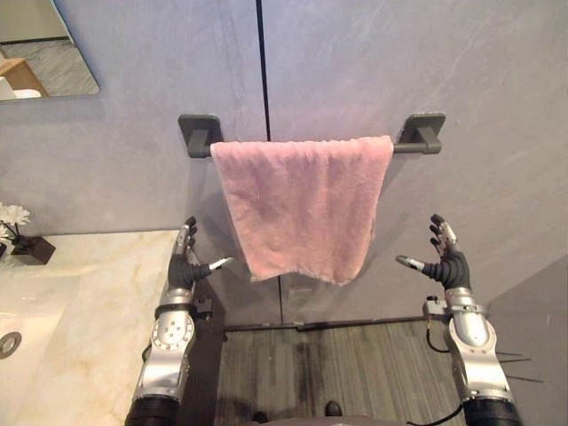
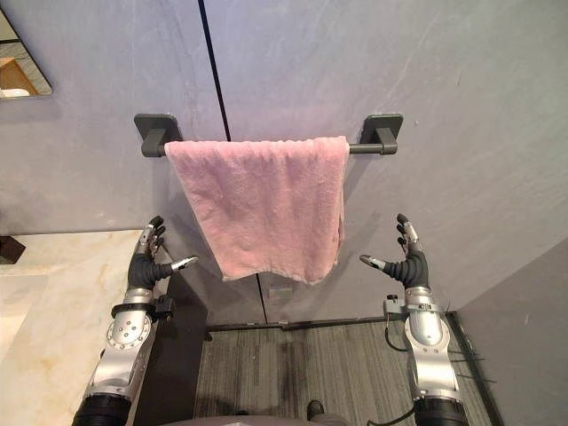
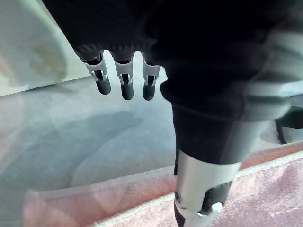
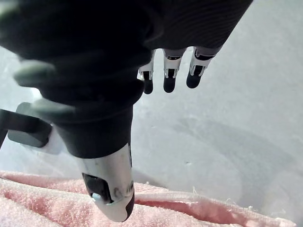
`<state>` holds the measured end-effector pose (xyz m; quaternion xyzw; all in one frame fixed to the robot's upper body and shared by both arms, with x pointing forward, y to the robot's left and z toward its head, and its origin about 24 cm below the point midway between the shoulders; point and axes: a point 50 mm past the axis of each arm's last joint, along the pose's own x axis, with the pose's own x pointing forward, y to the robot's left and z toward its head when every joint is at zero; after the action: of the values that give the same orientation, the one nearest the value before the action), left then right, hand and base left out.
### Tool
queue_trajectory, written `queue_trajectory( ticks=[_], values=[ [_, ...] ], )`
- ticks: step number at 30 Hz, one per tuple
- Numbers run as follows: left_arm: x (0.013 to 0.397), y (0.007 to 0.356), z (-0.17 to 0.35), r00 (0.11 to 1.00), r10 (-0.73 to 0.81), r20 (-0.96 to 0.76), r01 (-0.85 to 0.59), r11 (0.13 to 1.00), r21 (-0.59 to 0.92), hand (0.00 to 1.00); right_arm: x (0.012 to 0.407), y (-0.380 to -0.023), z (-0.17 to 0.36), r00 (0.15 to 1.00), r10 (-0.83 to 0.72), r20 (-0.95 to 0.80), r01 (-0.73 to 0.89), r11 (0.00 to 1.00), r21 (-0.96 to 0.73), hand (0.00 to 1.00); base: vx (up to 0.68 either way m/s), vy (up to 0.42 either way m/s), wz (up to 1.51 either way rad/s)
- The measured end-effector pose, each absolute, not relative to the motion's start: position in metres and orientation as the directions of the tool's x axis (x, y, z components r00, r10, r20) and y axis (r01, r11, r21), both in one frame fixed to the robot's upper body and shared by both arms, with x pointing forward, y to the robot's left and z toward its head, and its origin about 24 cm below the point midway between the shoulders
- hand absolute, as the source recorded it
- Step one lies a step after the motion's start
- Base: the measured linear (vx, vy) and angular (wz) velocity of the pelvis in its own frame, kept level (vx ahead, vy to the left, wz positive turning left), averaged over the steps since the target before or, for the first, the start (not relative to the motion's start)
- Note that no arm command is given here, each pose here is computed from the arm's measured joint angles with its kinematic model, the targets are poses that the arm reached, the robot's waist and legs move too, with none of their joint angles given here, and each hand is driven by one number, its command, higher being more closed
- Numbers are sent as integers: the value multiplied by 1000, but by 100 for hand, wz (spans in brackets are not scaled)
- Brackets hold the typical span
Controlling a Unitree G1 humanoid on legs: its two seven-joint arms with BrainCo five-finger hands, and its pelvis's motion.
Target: Organize washtable
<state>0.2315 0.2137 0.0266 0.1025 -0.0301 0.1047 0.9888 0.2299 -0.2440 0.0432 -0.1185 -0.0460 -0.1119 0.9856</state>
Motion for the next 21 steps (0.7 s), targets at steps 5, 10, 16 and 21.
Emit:
queue_trajectory(
  ticks=[5, 10, 16, 21],
  values=[
    [215, 209, 9, 978, 209, 0, -207, 969, 137, 0, 212, -245, 22, 968, -251, 31, 252, 944, -215, 0, -7, -6, 1],
    [191, 209, -27, 964, 205, -167, -181, 972, 148, 0, 185, -249, -32, 934, -283, -217, 218, 935, -280, 0, -43, -30, 7],
    [151, 215, -76, 884, 211, -418, -155, 974, 164, 0, 143, -252, -81, 830, -307, -466, 156, 929, -335, 0, -36, -18, 2],
    [109, 220, -112, 758, 229, -611, -150, 973, 178, 0, 106, -251, -109, 728, -302, -615, 74, 927, -367, 0, -36, -11, -1]
  ],
)
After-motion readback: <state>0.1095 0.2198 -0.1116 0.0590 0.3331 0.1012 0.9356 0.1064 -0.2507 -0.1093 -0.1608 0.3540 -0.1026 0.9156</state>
